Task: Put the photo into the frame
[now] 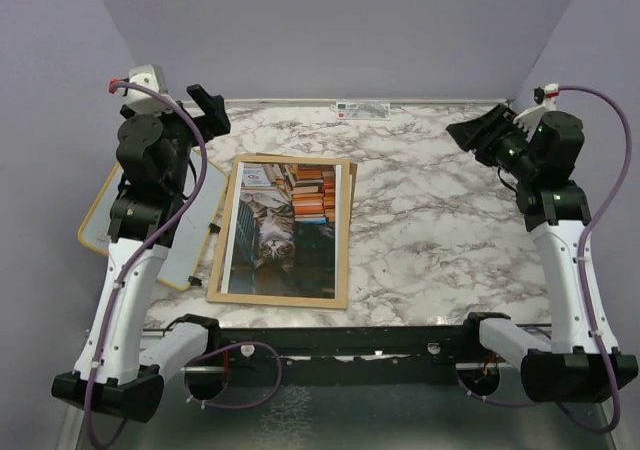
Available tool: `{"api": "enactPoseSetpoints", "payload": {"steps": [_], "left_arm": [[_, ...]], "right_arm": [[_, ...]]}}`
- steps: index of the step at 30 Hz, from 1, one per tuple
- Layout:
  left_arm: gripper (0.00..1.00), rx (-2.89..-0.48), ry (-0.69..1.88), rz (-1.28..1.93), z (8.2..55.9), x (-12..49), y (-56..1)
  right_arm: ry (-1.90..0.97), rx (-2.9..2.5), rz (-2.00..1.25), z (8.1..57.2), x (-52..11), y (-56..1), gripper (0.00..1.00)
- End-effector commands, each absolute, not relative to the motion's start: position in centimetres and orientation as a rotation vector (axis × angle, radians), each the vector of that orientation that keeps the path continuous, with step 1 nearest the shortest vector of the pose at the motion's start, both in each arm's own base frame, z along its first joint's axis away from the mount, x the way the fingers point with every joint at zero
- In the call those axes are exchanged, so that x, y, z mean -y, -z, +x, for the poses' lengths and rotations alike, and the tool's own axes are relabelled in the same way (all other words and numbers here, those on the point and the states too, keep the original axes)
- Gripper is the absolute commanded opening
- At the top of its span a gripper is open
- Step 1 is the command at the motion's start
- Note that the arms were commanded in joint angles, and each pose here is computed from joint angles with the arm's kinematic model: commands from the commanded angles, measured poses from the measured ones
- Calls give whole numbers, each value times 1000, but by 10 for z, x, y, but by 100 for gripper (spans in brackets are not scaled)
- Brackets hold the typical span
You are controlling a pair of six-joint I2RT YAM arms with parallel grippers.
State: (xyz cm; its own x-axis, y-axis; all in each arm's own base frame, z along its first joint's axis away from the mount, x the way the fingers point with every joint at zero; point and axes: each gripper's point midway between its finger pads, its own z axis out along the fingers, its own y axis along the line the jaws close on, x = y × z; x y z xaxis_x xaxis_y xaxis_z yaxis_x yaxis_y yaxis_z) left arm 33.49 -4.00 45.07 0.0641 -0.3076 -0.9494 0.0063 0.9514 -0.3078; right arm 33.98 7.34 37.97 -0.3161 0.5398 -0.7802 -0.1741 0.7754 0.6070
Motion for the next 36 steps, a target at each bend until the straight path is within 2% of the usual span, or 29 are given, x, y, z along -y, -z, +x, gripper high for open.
{"api": "enactPoseSetpoints", "payload": {"steps": [1, 6, 9, 13, 18, 28, 36], "left_arm": [[99, -1525, 306, -139, 349, 66, -431], [99, -1638, 552, 88, 358, 124, -379], [99, -1723, 629, 13, 366, 132, -353], [99, -1788, 641, -117, 374, 128, -322], [99, -1857, 637, -162, 373, 127, -294], [99, -1953, 635, -196, 361, 126, -259], [99, -1970, 590, -229, 358, 118, -252]], "right_arm": [[-800, -1918, 418, 334, -79, -330, 55], [-867, -2095, 436, 329, -91, -266, 52], [-900, -2187, 409, 321, -104, -235, 52], [-895, -2337, 314, 310, -130, -199, 54], [-790, -2477, 244, 296, -172, -161, 63], [-582, -2748, 110, 276, -245, -82, 58], [-425, -2845, -21, 275, -287, -54, 57]]}}
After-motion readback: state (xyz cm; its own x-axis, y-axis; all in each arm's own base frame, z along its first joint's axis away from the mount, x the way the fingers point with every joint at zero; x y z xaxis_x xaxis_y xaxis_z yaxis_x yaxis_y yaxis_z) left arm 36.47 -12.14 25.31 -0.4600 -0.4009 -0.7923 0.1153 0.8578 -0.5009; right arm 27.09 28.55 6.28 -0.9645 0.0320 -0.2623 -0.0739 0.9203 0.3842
